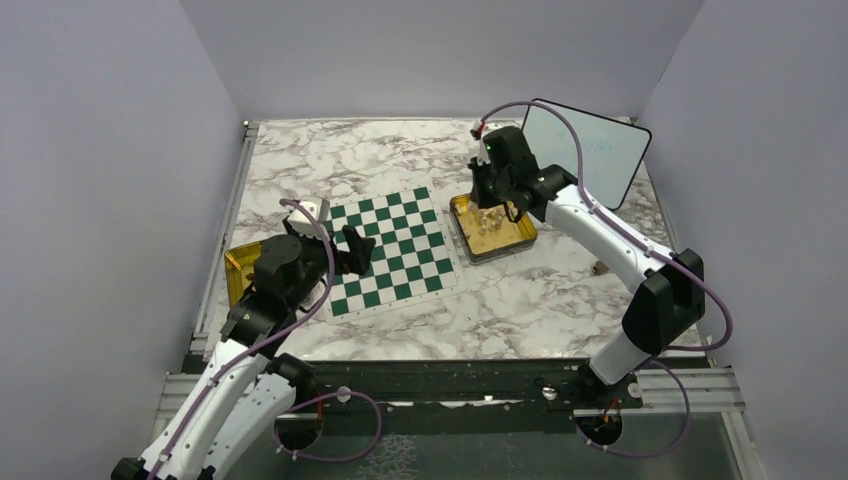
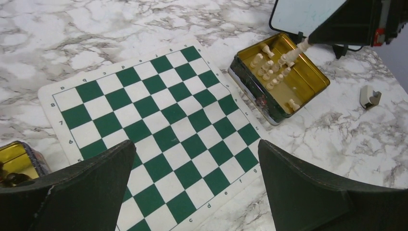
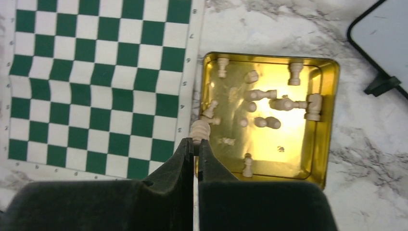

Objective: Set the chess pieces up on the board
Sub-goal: Place the chess piece on the chessboard, then pick up the chess piece from the storage box.

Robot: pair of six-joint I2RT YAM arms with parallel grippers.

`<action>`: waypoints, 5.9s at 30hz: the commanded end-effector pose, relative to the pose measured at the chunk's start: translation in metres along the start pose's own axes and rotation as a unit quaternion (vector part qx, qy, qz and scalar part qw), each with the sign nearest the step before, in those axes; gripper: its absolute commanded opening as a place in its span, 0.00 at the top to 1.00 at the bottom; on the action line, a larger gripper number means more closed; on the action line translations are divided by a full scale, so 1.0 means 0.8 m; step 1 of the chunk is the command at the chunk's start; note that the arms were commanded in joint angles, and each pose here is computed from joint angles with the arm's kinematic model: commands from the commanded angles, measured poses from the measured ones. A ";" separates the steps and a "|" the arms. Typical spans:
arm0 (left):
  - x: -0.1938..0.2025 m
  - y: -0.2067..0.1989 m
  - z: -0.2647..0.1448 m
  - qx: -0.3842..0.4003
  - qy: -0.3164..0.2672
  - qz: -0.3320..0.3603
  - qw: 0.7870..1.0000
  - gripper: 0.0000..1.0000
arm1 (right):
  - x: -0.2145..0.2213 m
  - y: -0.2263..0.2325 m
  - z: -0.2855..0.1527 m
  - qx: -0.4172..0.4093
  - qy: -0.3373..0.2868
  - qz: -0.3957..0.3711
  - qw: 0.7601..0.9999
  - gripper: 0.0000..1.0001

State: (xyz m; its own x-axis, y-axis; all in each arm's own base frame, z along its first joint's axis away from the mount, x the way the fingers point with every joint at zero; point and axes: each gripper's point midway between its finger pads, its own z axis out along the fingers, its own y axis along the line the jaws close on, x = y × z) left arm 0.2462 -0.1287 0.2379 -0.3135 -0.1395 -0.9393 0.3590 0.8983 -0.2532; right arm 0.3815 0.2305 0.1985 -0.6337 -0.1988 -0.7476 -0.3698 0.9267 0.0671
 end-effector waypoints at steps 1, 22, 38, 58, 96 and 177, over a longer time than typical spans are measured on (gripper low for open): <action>-0.030 0.018 -0.014 -0.047 -0.046 0.008 0.998 0.01 | 0.021 0.056 -0.016 -0.049 0.014 0.005 0.999 0.99; -0.068 0.055 -0.060 -0.132 -0.130 -0.009 0.983 0.01 | 0.125 0.225 0.017 -0.105 0.099 -0.090 0.985 0.99; -0.074 0.074 -0.076 -0.178 -0.141 -0.018 0.974 0.01 | 0.160 0.253 0.047 -0.094 0.101 -0.099 0.986 0.99; -0.075 0.076 -0.079 -0.181 -0.144 -0.021 0.973 0.01 | 0.190 0.257 0.065 -0.085 0.118 -0.115 0.983 0.99; -0.072 0.074 -0.078 -0.176 -0.141 -0.021 0.974 0.01 | 0.186 0.261 0.045 -0.079 0.118 -0.132 0.981 0.98; 0.017 0.030 0.008 -0.071 0.049 0.009 0.996 0.01 | 0.063 -0.014 0.042 0.105 -0.033 0.009 0.994 0.64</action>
State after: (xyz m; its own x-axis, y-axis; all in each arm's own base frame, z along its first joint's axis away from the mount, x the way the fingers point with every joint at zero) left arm 0.2555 -0.1010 0.2041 -0.4163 -0.0968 -0.9041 0.1783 0.9663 -0.1856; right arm 0.3408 0.2451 0.1202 -0.6506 -0.2422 -0.7198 -0.2834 0.9567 -0.0658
